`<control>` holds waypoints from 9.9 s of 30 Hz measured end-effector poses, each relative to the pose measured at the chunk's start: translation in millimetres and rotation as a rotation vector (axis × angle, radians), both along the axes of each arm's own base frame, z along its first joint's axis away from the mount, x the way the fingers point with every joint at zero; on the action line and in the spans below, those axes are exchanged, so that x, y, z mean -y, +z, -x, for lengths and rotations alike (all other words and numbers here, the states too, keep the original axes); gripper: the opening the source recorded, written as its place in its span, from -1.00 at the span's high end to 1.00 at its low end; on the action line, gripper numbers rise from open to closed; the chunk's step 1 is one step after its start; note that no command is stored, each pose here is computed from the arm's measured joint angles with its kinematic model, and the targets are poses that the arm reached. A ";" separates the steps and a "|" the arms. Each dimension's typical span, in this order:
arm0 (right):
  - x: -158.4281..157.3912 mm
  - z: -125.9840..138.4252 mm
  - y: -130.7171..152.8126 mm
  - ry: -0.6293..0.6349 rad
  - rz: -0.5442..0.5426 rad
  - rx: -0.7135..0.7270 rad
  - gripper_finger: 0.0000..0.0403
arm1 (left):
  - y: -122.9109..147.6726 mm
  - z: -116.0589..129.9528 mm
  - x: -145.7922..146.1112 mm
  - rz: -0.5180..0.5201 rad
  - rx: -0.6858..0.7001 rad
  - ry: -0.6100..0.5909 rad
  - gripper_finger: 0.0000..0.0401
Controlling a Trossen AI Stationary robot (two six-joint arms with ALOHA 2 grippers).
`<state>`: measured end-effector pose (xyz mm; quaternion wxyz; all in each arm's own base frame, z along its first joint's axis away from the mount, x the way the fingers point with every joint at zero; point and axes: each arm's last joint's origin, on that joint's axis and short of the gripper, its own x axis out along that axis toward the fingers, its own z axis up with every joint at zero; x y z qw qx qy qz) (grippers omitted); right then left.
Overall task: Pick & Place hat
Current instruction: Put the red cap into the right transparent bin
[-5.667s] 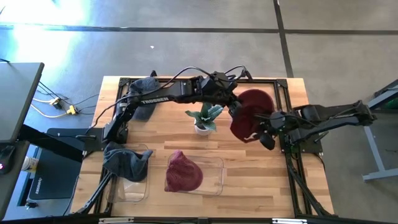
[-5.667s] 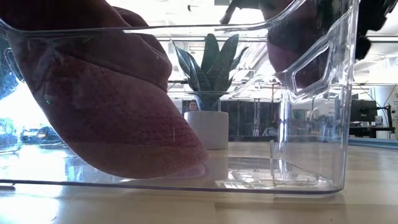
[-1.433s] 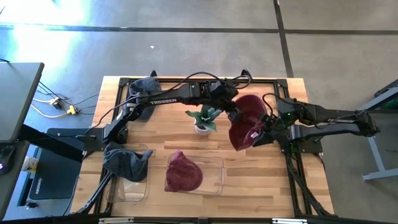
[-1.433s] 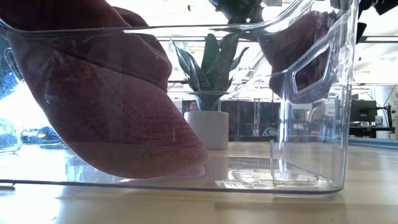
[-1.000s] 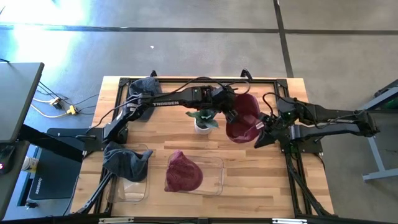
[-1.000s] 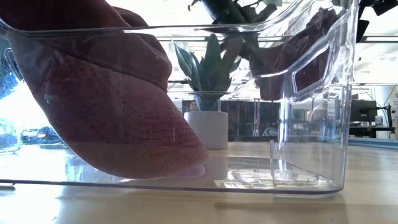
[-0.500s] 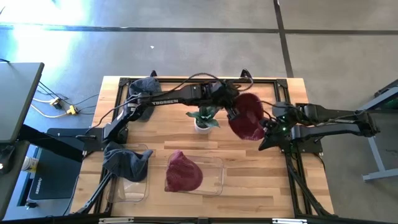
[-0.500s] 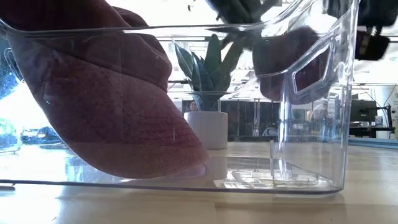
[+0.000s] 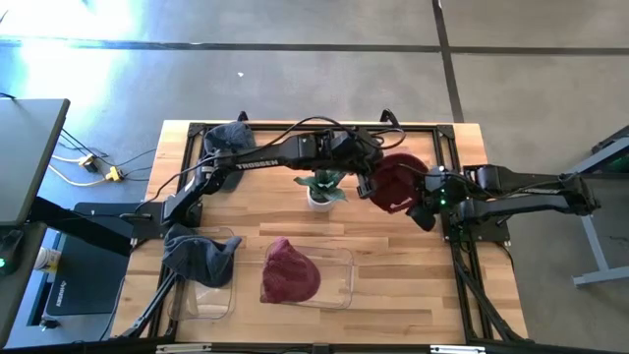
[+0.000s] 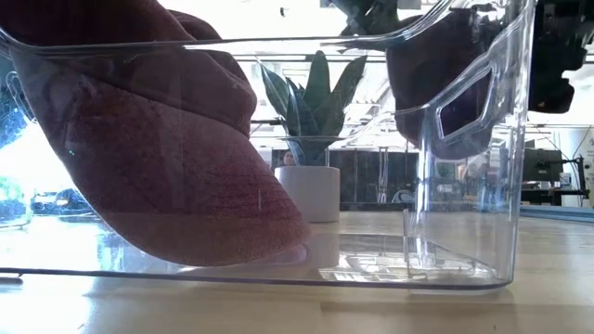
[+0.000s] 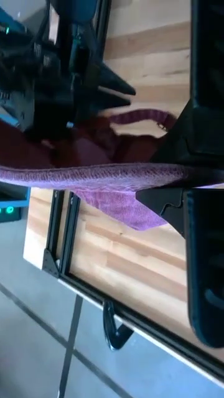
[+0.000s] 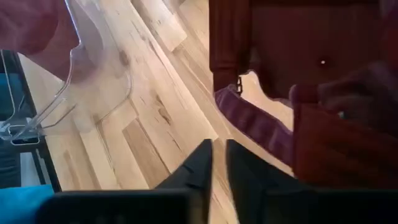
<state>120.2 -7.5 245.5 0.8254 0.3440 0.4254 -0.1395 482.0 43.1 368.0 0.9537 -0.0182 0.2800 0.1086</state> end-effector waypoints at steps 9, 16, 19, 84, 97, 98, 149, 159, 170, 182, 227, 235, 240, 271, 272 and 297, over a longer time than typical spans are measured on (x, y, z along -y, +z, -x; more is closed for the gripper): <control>2.0 7.4 -5.1 -0.110 0.028 -0.097 -0.22 | -2.9 1.6 4.8 0.054 -0.036 -0.152 1.00; 1.9 11.7 -4.4 -0.084 0.057 -0.107 -0.33 | -9.6 10.1 7.0 0.081 -0.150 -0.232 1.00; 2.0 14.0 4.6 -0.051 0.092 -0.061 -0.29 | -13.7 14.0 6.1 0.059 -0.211 -0.245 1.00; 3.1 51.0 114.3 -0.011 0.471 0.511 -0.26 | 42.7 55.7 -36.1 -0.214 -0.143 -0.094 1.00; 3.0 52.8 122.7 -0.013 0.493 0.584 0.90 | 35.6 68.9 -47.9 -0.213 -0.276 -0.018 1.00; 3.3 53.9 121.3 -0.024 0.501 0.572 0.91 | 33.9 70.4 -46.6 -0.215 -0.304 -0.019 1.00; 33.4 -36.9 134.1 -0.383 1.254 -0.269 0.94 | 55.3 54.1 -38.9 0.234 0.092 0.194 1.00; 24.3 -15.8 155.2 -0.140 0.846 0.042 -0.06 | 54.5 55.3 -42.1 0.314 0.112 0.288 1.00; 10.9 19.7 198.9 0.104 0.651 0.292 -0.31 | 43.3 53.4 -51.1 0.733 0.028 0.112 1.00; 7.9 35.7 200.2 0.097 0.554 0.235 -0.32 | -53.3 -3.2 -66.8 0.930 -0.181 0.066 1.00; 18.8 -41.6 89.3 -0.045 0.387 -0.092 0.93 | -62.3 -13.1 -96.2 0.866 -0.065 -0.188 0.17; 19.9 -34.9 72.6 -0.173 0.288 -0.160 0.95 | -28.8 12.1 -144.3 0.751 0.097 -0.012 -0.09; 23.1 -40.7 27.7 -0.219 0.095 -0.023 0.96 | 22.5 41.4 -139.5 0.546 0.193 0.031 0.00; 58.0 -7.7 -54.1 -0.474 0.041 -0.037 0.16 | 40.1 137.3 43.5 0.087 -0.082 0.174 0.20; 57.4 -6.4 -47.3 -0.470 0.051 -0.051 0.13 | 40.7 141.5 45.3 0.102 -0.032 0.174 0.20; -68.9 -96.7 -2.1 0.769 -0.013 0.119 0.05 | 38.5 186.4 68.3 0.182 -0.021 0.069 0.20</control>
